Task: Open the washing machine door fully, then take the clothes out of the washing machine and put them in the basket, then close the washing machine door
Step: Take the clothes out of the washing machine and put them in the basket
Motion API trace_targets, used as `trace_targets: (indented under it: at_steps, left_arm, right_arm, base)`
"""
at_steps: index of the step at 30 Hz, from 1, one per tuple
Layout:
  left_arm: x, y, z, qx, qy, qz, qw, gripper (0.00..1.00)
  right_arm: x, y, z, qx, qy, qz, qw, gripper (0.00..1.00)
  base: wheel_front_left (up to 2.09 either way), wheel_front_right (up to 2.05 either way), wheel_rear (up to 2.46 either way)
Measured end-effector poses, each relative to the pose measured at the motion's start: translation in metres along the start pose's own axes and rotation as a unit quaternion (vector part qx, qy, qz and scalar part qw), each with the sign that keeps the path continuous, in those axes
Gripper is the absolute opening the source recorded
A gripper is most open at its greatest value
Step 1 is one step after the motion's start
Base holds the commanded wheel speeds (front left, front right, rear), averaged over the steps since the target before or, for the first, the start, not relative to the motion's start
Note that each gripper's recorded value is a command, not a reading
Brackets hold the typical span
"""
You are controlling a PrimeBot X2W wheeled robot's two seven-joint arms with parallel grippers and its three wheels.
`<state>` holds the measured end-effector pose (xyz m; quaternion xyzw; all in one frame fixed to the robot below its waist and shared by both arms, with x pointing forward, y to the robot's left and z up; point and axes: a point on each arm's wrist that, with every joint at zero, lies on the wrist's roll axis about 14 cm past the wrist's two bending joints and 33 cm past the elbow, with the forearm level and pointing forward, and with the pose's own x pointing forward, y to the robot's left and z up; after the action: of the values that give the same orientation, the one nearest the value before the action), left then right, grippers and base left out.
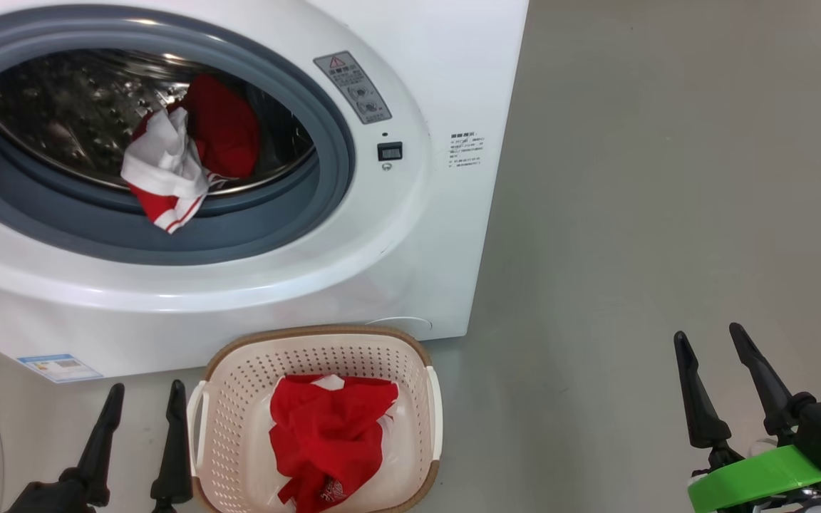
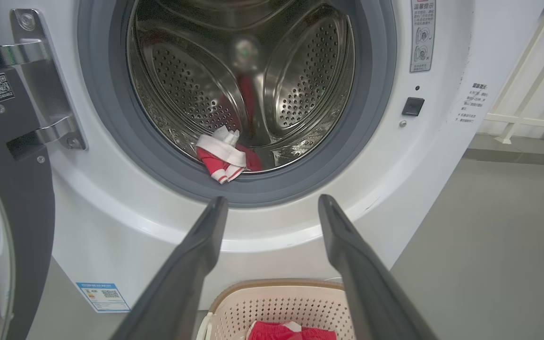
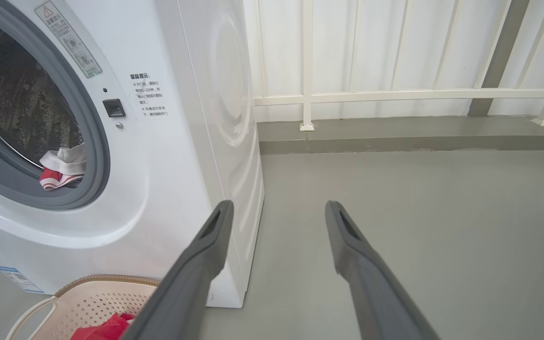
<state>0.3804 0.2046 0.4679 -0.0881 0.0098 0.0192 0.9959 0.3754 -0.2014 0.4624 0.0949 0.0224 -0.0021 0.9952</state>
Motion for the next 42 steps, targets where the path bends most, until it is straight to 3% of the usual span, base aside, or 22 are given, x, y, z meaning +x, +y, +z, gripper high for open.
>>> trace_targets:
  at_steps: [10,17,31,42]
  left_arm:
    - [0.005,0.0,-0.007,-0.005,0.009,0.001,1.0,1.0]
    - [0.037,-0.004,-0.01,-0.003,0.008,-0.003,1.0,1.0]
    - [0.144,-0.027,-0.022,0.067,0.015,-0.027,0.997,1.0]
    - [0.213,-0.017,-0.047,0.141,0.043,-0.012,0.989,1.0]
  right_arm:
    - [0.004,0.003,-0.008,0.004,0.011,0.002,1.0,1.0]
    - [0.02,0.007,-0.013,0.006,0.014,0.006,1.0,1.0]
    - [0.051,0.008,-0.036,0.008,0.036,0.01,0.999,1.0]
    - [0.071,0.0,-0.055,0.009,0.05,-0.002,0.999,1.0]
  base:
    - [0.0,0.0,0.0]
    - [0.0,0.0,0.0]
    - [0.0,0.0,0.0]
    - [0.0,0.0,0.0]
